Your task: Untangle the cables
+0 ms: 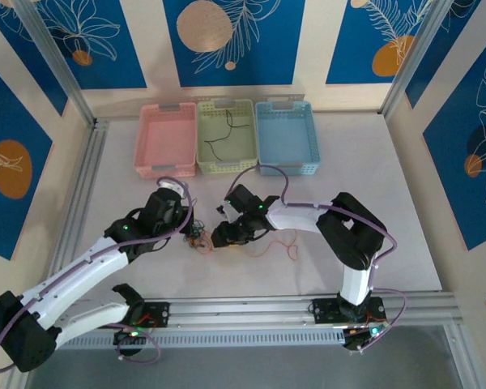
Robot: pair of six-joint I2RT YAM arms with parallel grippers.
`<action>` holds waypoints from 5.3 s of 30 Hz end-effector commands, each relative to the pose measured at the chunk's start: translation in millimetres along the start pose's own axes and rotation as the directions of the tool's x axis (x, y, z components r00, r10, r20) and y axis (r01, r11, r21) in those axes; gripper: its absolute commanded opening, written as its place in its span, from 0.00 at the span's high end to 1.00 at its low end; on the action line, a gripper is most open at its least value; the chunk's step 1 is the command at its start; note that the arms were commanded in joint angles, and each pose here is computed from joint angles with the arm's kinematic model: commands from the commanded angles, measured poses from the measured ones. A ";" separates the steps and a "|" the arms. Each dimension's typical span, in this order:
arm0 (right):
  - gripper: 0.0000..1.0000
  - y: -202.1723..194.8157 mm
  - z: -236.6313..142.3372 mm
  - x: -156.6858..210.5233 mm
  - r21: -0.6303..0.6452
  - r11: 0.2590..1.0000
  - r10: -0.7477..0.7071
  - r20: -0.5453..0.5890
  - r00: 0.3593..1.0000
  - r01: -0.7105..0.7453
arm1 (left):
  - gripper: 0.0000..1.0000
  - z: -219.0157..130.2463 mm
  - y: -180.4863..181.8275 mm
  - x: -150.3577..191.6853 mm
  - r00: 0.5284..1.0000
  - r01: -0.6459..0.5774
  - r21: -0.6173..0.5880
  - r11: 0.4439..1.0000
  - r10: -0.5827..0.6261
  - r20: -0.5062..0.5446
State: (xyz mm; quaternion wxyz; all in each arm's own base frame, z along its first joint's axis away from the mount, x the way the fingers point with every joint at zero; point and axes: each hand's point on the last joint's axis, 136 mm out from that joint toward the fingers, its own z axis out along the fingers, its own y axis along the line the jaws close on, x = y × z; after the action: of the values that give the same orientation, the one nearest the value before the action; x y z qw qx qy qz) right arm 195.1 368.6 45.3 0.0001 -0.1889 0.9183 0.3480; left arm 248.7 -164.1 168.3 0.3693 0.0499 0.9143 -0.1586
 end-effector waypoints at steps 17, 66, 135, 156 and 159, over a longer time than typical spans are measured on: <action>1.00 -58.4 -74.7 -13.7 -0.046 0.978 0.208 0.315 0.926 -0.204 | 1.00 -56.5 52.2 -26.9 0.988 0.050 -0.210 0.977 -0.018 0.153; 0.75 42.1 27.5 8.4 -0.209 0.969 -0.154 -0.099 0.983 0.131 | 1.00 -33.0 23.0 -35.1 0.987 0.088 -0.046 0.995 -0.081 0.137; 1.00 -204.0 -171.2 14.6 -0.289 0.668 0.683 0.603 0.412 -0.686 | 1.00 -191.0 122.9 -36.5 0.956 0.077 -0.484 0.872 0.074 0.286; 1.00 -256.1 -237.9 55.0 -0.302 0.562 0.625 0.765 0.156 -0.770 | 1.00 -239.7 135.3 -60.7 0.924 0.085 -0.577 0.812 0.153 0.352; 1.00 -263.3 -241.1 59.7 -0.338 0.540 0.646 0.753 0.122 -0.771 | 1.00 -235.7 131.2 -65.3 0.923 0.082 -0.566 0.821 0.152 0.354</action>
State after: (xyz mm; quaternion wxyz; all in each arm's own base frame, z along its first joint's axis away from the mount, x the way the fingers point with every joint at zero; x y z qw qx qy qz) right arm 272.4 14.7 62.1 0.2883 0.4529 0.7942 0.2846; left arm 165.2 35.0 329.4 0.5334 -0.0740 0.8356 0.1084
